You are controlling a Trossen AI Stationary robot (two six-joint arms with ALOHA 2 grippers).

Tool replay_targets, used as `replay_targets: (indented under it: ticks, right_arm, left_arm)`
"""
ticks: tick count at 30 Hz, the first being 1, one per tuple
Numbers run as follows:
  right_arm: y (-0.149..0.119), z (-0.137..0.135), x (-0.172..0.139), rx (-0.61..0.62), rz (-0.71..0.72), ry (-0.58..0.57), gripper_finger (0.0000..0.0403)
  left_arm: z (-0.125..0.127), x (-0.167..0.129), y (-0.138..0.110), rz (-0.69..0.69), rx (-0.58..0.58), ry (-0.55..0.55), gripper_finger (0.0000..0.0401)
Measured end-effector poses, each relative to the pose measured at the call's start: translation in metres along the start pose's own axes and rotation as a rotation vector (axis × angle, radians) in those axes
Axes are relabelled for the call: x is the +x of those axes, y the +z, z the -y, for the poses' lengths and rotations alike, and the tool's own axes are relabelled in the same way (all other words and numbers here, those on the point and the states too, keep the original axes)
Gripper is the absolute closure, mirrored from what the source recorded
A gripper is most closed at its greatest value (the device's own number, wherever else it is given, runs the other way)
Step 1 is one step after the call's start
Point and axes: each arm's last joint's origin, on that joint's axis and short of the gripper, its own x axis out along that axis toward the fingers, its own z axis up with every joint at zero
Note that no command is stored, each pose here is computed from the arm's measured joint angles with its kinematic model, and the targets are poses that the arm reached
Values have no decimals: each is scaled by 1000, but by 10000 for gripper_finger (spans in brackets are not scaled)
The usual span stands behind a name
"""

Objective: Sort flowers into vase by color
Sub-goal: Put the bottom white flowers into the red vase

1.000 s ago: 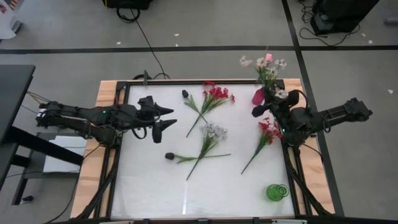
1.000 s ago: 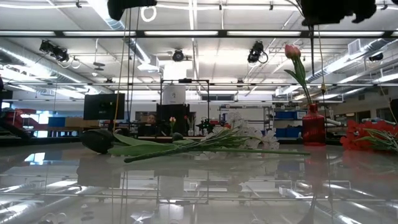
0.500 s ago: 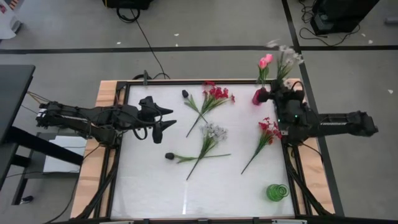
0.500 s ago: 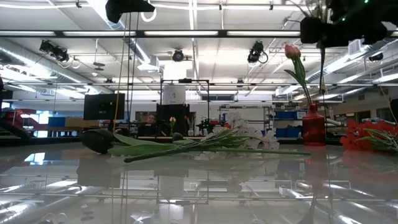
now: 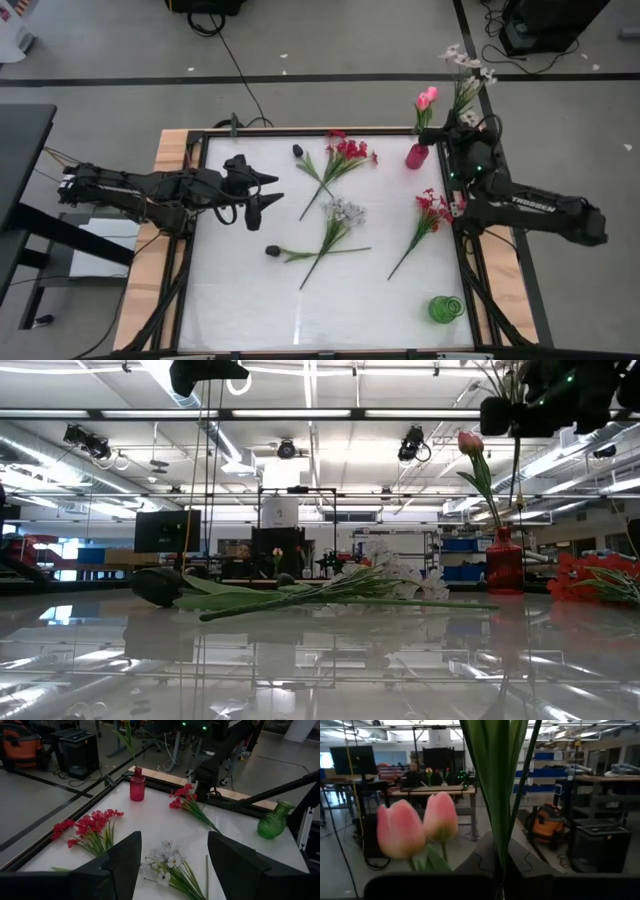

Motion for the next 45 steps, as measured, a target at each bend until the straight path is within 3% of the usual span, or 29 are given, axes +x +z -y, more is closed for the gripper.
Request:
replay_targets:
  ticks: [16, 31, 37, 45]
  right_arm:
    - [-15, -9, 15, -66, -39, 87, 389]
    - [-66, -2, 15, -63, -134, 85, 384]
    - [-72, -1, 14, -167, -160, 110, 351]
    - [-51, -6, 19, -211, -202, 129, 273]
  left_arm:
    - [0, 0, 0, 1, -1, 0, 168]
    - [0, 0, 0, 1, -1, 0, 168]
    - [0, 0, 0, 1, -1, 0, 168]
    - [0, 0, 0, 1, -1, 0, 168]
